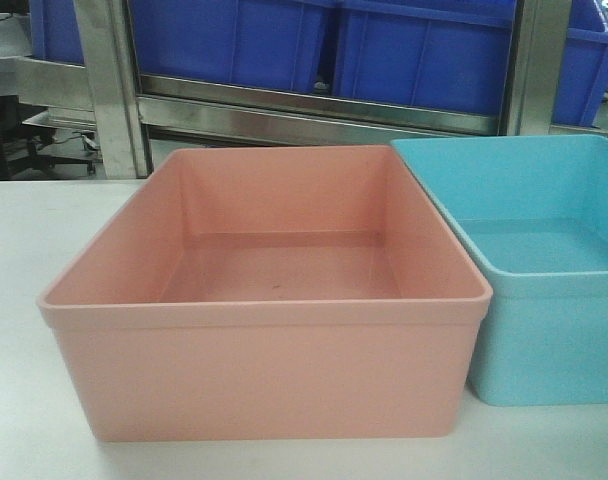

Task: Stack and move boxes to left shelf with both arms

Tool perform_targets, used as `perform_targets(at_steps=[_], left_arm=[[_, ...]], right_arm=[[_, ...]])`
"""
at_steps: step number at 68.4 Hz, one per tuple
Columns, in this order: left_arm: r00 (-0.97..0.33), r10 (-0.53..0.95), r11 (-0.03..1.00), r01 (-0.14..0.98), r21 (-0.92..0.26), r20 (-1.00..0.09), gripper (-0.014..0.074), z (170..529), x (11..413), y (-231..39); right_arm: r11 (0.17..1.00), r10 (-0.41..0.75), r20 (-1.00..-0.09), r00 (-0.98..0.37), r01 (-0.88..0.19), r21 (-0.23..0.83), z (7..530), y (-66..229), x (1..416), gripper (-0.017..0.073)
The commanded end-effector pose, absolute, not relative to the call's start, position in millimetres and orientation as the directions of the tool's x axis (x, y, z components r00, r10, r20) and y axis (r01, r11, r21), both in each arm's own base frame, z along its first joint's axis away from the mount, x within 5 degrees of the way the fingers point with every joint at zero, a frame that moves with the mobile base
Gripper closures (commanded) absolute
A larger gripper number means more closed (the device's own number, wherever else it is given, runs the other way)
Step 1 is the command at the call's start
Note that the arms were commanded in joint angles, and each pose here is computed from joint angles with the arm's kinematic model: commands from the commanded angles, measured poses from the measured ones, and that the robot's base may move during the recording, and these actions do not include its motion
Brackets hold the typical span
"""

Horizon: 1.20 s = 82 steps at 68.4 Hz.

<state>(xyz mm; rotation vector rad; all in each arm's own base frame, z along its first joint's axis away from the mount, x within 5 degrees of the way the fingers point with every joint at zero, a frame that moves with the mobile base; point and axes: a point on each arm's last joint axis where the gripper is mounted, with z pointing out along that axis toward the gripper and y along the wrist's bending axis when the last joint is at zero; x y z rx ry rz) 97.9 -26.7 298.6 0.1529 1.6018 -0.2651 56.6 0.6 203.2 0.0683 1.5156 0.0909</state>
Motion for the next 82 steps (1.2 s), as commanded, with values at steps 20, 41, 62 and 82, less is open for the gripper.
perform_targets(at_steps=[20, 41, 62, 82], left_arm=[[0.078, -0.090, 0.962, 0.264, -0.067, -0.993, 0.0605, 317.4, 96.7, -25.8], [0.078, -0.090, 0.962, 0.264, -0.067, -0.993, 0.0605, 317.4, 96.7, -25.8], [0.078, -0.090, 0.962, 0.264, -0.067, -0.993, 0.0605, 317.4, 96.7, -25.8], [0.078, -0.090, 0.962, 0.264, -0.067, -0.993, 0.0605, 317.4, 96.7, -25.8]], right_arm=[[0.999, 0.053, -0.998, -0.046, 0.001, 0.053, 238.0, -0.1, 62.1, 0.0503], [0.997, -0.071, -0.951, -0.301, -0.021, -0.068, 278.8, 0.1, 102.2, 0.0503], [1.000, -0.004, -0.816, -0.578, -0.008, 0.000, 290.6, 1.1, 146.1, 0.0500], [0.998, 0.057, -0.705, -0.707, 0.038, 0.043, 297.3, 1.2, 212.1, 0.0290]])
